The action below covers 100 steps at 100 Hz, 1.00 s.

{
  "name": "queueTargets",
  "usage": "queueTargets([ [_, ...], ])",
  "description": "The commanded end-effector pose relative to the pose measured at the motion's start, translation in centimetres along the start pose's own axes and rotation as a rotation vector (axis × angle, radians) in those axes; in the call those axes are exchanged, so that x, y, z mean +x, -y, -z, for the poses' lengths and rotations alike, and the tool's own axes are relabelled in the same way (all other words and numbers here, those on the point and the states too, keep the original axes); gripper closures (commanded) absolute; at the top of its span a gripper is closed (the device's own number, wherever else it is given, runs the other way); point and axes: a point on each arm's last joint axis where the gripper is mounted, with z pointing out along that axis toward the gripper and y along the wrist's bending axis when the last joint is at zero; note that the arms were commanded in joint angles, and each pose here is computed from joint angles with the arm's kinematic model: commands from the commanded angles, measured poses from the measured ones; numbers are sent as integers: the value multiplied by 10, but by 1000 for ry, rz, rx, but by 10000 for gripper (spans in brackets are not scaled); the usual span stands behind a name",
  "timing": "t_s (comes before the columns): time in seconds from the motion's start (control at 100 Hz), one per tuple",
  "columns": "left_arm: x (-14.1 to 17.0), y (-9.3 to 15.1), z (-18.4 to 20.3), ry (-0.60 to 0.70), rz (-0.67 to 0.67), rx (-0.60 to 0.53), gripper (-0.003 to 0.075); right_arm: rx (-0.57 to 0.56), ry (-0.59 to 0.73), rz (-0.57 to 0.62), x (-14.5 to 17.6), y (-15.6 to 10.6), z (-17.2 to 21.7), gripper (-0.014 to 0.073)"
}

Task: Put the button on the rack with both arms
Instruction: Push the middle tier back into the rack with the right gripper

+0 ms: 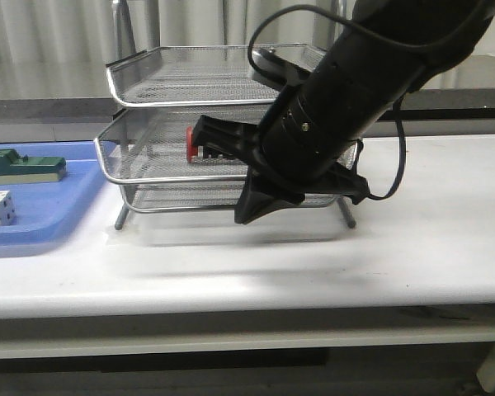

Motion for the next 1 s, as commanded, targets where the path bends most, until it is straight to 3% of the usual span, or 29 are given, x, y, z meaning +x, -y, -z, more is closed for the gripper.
queueTargets([
  [0.0,-17,-2,1,107,12,-13,741,-20,129,14,-28,-5,17,664],
  [0.48,-17,-2,1,107,12,-13,741,20,223,2,-63,19,29,664],
  [0.99,-17,-2,1,107,12,-13,741,-2,130,42,-56,12,43,664],
])
